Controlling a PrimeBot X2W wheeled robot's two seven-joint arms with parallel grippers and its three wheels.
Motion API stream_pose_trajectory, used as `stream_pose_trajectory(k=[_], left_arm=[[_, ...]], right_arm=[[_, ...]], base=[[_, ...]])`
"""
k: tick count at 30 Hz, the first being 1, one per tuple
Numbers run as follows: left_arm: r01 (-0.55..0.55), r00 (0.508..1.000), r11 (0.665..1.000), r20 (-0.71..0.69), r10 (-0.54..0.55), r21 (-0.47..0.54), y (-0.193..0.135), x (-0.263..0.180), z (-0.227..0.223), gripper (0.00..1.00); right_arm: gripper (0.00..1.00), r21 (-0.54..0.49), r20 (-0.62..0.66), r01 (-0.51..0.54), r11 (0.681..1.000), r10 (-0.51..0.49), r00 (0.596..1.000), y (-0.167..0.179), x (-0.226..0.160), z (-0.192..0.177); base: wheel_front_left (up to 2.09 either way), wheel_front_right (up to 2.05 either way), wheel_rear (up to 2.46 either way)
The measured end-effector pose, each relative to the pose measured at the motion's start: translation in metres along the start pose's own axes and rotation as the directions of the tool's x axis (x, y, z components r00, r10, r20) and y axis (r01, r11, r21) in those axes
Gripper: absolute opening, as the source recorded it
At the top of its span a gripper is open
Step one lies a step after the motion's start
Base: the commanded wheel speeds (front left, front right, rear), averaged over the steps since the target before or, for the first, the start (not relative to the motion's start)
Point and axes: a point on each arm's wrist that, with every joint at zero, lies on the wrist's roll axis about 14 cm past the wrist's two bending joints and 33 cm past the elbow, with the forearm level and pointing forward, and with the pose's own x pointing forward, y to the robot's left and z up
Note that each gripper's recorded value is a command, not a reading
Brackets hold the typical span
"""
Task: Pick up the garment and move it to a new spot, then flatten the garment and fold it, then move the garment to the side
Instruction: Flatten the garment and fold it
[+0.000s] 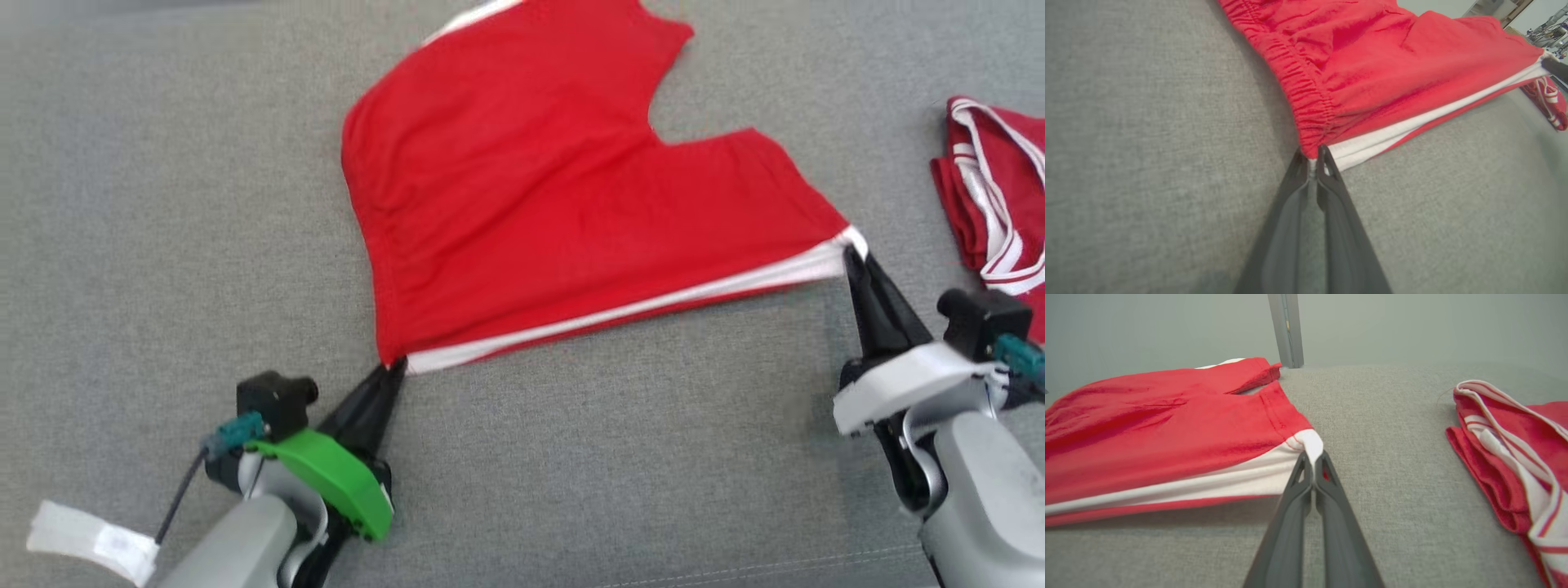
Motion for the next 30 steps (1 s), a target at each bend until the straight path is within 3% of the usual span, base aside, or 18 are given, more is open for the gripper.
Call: stream_pose_trajectory(k=[8, 18, 24, 30], left_arm=[[-0.021, 1.000, 0.998, -0.023, 0.020, -0.057, -0.029, -0.054, -0.036, 0.00], [-0.060, 0.994, 0.992, 0.083, 0.069, -0.111, -0.045, -0.097, -0.034, 0.00], [-0.083, 0.989, 0.990, 0.112, 0.095, -0.110, -0.045, -0.117, -0.038, 0.00], [-0.075, 0.985, 0.993, 0.148, 0.088, -0.094, -0.048, -0.119, -0.029, 0.00]], right_arm=[[0.00, 0.037, -0.046, 0.059, 0.998, -0.058, 0.997, -0.011, -0.068, -0.013], [0.00, 0.069, -0.006, 0.088, 0.994, -0.088, 0.996, -0.009, -0.126, -0.010], [0.00, 0.090, 0.015, 0.083, 0.992, -0.085, 0.996, -0.001, -0.145, -0.010], [0.00, 0.087, 0.048, 0.058, 0.995, -0.062, 0.997, 0.007, -0.136, 0.001]], base=[[0.00, 0.00, 0.00], [0.00, 0.00, 0.00], [0.00, 0.00, 0.00], [0.00, 0.00, 0.00]])
